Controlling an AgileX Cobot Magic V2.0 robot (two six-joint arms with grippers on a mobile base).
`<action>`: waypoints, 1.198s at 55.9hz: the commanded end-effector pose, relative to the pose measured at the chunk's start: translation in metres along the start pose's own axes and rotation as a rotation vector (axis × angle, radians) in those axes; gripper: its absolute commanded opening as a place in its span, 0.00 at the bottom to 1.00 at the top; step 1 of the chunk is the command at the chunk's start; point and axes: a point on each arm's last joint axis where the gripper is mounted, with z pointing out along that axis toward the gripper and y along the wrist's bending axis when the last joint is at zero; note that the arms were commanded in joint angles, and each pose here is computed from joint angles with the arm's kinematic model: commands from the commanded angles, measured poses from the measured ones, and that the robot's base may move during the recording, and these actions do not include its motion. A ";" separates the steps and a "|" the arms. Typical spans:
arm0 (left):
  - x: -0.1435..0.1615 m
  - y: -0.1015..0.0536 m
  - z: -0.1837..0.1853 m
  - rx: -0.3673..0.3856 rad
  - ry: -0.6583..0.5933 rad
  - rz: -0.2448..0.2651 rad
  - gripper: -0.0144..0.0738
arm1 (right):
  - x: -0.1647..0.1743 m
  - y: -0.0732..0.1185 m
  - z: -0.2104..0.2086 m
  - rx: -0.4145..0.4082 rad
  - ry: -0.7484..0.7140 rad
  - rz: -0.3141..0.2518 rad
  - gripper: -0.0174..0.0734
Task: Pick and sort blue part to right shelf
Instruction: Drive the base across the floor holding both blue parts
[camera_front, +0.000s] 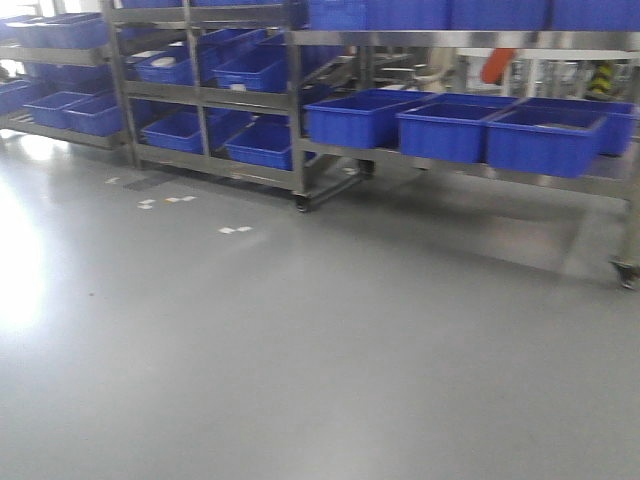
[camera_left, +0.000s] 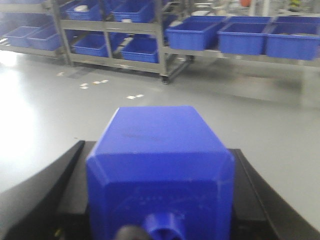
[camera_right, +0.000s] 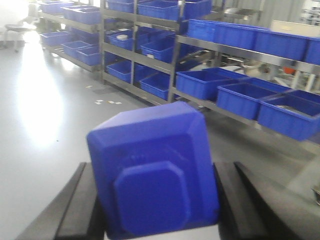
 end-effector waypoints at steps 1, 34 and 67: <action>-0.015 -0.002 -0.002 0.024 -0.092 0.005 0.59 | -0.015 -0.003 -0.001 0.027 -0.098 0.003 0.27; -0.015 -0.002 -0.002 0.024 -0.092 0.005 0.59 | -0.015 -0.003 -0.001 0.027 -0.098 0.003 0.27; -0.015 -0.002 -0.002 0.024 -0.092 0.005 0.59 | -0.015 -0.003 -0.001 0.027 -0.098 0.003 0.27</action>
